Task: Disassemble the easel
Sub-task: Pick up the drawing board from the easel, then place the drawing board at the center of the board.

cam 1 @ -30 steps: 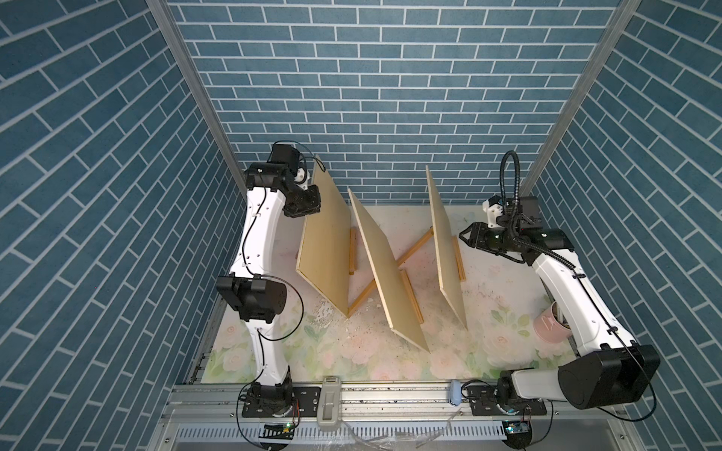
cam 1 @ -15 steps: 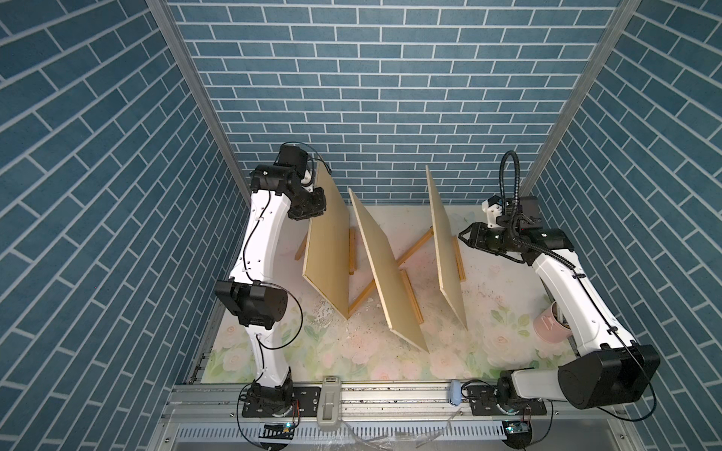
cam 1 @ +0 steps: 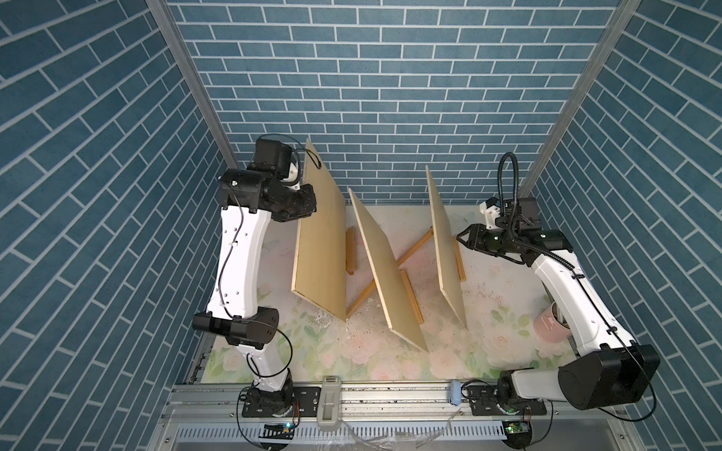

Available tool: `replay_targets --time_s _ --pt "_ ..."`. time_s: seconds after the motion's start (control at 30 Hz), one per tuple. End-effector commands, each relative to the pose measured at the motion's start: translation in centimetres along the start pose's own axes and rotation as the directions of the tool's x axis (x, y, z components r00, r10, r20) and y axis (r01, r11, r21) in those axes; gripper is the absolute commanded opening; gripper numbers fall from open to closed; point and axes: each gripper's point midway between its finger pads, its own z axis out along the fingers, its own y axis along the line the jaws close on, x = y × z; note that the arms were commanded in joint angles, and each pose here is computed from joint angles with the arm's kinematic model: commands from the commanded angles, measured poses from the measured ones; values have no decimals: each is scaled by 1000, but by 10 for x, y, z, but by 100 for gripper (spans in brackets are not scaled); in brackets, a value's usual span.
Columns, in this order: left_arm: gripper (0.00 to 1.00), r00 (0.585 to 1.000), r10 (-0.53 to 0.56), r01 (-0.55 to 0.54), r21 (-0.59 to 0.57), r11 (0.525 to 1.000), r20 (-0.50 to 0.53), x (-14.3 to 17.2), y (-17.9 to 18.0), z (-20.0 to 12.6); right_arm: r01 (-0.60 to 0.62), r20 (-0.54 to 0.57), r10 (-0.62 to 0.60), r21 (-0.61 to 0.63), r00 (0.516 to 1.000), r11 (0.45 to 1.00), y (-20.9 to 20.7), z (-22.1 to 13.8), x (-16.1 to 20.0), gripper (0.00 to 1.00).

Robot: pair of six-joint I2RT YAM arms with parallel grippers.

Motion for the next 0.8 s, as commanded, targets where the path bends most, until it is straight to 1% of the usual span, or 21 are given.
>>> replay_targets --time_s 0.0,0.23,0.4,0.5,0.63,0.7,0.77 --pt "0 983 12 -21 45 999 182 -16 -12 -58 46 25 -45 -39 999 998 13 -10 -2 48" --pt "0 944 16 -32 44 999 330 -13 -9 -119 56 28 -54 -55 998 997 19 -11 -4 48" --pt "0 913 14 -2 -30 1000 408 -3 9 -154 65 33 -63 -66 997 996 24 -13 -7 48" --pt "0 895 15 11 -55 998 445 3 16 -170 68 30 -66 -70 997 995 25 -13 -6 48" --pt "0 880 21 37 -113 993 474 10 29 -183 77 29 -75 -68 997 995 25 -13 -6 48" --pt "0 888 25 55 -160 986 458 14 39 -182 80 27 -79 -64 997 995 24 -13 -5 48" --pt "0 907 37 60 -215 975 421 19 48 -174 82 25 -81 -62 996 995 24 -13 -4 48"
